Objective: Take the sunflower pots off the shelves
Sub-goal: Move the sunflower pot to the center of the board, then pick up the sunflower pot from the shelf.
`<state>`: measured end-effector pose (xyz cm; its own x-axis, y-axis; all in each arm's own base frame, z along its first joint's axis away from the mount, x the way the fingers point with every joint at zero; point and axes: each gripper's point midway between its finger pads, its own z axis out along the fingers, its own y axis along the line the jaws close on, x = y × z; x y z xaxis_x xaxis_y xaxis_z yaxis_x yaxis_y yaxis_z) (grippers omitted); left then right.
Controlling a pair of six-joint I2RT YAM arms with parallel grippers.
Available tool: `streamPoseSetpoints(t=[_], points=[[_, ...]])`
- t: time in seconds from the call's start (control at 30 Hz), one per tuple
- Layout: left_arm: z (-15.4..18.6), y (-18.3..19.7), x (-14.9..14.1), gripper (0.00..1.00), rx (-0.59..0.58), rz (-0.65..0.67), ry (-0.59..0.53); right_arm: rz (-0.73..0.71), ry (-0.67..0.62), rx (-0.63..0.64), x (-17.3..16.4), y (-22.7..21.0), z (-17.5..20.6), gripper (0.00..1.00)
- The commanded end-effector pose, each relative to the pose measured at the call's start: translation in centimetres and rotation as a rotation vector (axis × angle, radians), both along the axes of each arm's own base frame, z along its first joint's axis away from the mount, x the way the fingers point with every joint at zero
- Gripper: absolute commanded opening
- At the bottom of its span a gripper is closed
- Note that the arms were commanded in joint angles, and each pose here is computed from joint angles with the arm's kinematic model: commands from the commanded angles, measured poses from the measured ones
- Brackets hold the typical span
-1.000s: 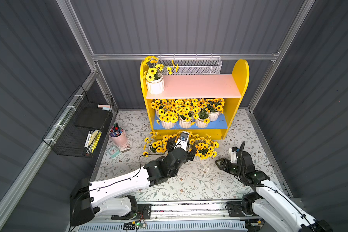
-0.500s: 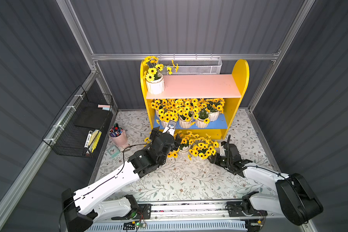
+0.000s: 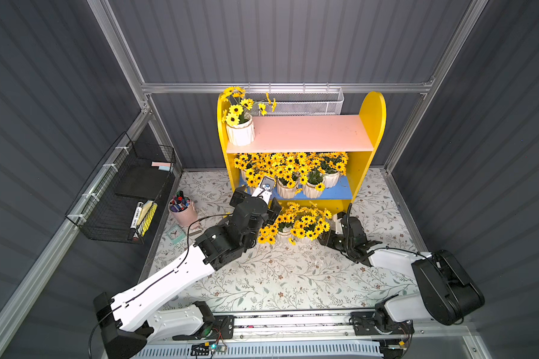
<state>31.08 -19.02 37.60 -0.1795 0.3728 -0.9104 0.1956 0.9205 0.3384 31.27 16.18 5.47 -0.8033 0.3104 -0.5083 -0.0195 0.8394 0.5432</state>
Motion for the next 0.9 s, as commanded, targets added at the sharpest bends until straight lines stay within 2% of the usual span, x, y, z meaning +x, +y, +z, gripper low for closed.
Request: streamPoseSetpoints(t=[0.0,0.03,0.13,0.33,0.5,0.63,0.87], points=[[3.5,0.3,0.9,0.99,-0.006,-0.033,-0.025,-0.031,-0.013,-0.051,-0.5,-1.2,0.8,0.69],[5.5,0.5,1.3,0.99,-0.040,-0.051,-0.040,-0.026,-0.013,-0.064,-0.9,-1.5,1.2,0.71],[8.6,1.1,3.1,0.99,-0.079,-0.078,-0.031,-0.025,-0.034,-0.079,-1.9,-2.2,3.2,0.75],[12.5,1.2,6.6,0.99,-0.139,-0.078,0.011,-0.027,-0.100,-0.062,-3.6,-3.0,6.6,0.86],[12.9,0.6,9.2,1.00,-0.182,-0.068,0.072,-0.023,-0.179,-0.079,-4.3,-3.7,8.4,0.93],[12.4,1.7,10.5,0.99,-0.235,-0.025,0.124,-0.022,-0.208,-0.086,-4.7,-4.1,9.2,0.96],[10.4,4.0,11.3,0.99,-0.290,0.052,0.185,-0.008,-0.211,-0.091,-4.7,-4.1,9.2,0.99]])
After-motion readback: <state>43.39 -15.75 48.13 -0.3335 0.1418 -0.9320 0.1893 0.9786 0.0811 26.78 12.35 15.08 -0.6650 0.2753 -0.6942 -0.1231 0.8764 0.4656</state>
